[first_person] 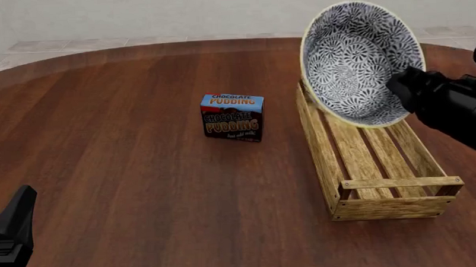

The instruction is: Pick up the bowl on the left and put it in the tray.

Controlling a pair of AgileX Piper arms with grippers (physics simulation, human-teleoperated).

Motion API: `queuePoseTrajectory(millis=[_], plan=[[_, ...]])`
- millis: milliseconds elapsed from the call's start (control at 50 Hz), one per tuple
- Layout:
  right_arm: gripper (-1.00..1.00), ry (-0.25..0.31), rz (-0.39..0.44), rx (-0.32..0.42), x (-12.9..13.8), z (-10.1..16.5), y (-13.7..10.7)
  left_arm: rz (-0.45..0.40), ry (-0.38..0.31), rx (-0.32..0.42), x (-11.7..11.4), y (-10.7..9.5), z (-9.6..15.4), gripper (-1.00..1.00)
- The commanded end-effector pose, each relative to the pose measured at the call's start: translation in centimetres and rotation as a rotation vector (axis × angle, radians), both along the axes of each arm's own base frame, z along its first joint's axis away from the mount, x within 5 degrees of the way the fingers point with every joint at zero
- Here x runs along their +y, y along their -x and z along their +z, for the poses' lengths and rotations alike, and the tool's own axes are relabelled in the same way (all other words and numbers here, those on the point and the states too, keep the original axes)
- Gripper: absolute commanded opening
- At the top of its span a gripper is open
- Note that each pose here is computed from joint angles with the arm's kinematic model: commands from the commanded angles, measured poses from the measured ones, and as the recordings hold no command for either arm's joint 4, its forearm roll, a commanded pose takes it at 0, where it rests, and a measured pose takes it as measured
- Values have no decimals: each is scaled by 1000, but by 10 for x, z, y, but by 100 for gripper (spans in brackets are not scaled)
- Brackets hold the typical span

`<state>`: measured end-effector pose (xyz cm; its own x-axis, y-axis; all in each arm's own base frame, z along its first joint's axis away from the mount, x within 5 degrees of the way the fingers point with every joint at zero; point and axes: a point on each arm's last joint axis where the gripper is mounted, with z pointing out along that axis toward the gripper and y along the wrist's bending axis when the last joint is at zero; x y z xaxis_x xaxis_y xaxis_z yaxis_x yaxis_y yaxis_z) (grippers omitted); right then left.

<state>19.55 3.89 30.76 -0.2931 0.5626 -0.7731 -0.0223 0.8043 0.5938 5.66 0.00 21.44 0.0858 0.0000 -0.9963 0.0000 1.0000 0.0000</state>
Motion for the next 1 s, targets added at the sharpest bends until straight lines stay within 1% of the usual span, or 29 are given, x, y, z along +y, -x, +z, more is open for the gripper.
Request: queuePoseTrajectory(millis=[20,40,100,120,140,240,320,340,400,480,680,1000], plan=[[-100,-81,-66,10,-9,-9,-3,0,0,0,0,0,0,100],[-100,-91,-87,20,-12,-12,-4,0,0,0,0,0,0,100],[-100,-100,-95,23,-13,-15,-5,0,0,0,0,0,0,100],[-100,-109,-115,30,-17,-18,-6,0,0,0,0,0,0,100],[-100,-102,-111,28,-16,-18,-7,0,0,0,0,0,0,100],[-100,-126,-143,37,-21,-25,-9,0,0,0,0,0,0,100],[-100,-129,-152,39,-23,-26,-9,0,0,0,0,0,0,100],[-100,-137,-181,35,-29,-28,-10,0,0,0,0,0,0,100],[-100,-136,-174,38,-27,-28,-10,0,0,0,0,0,0,100],[-100,-146,-193,42,-31,-32,-11,0,0,0,0,0,0,100],[-100,-151,-204,46,-33,-35,-13,0,0,0,0,0,0,100],[-100,-160,-215,94,-33,-56,-28,0,0,0,0,0,0,100]])
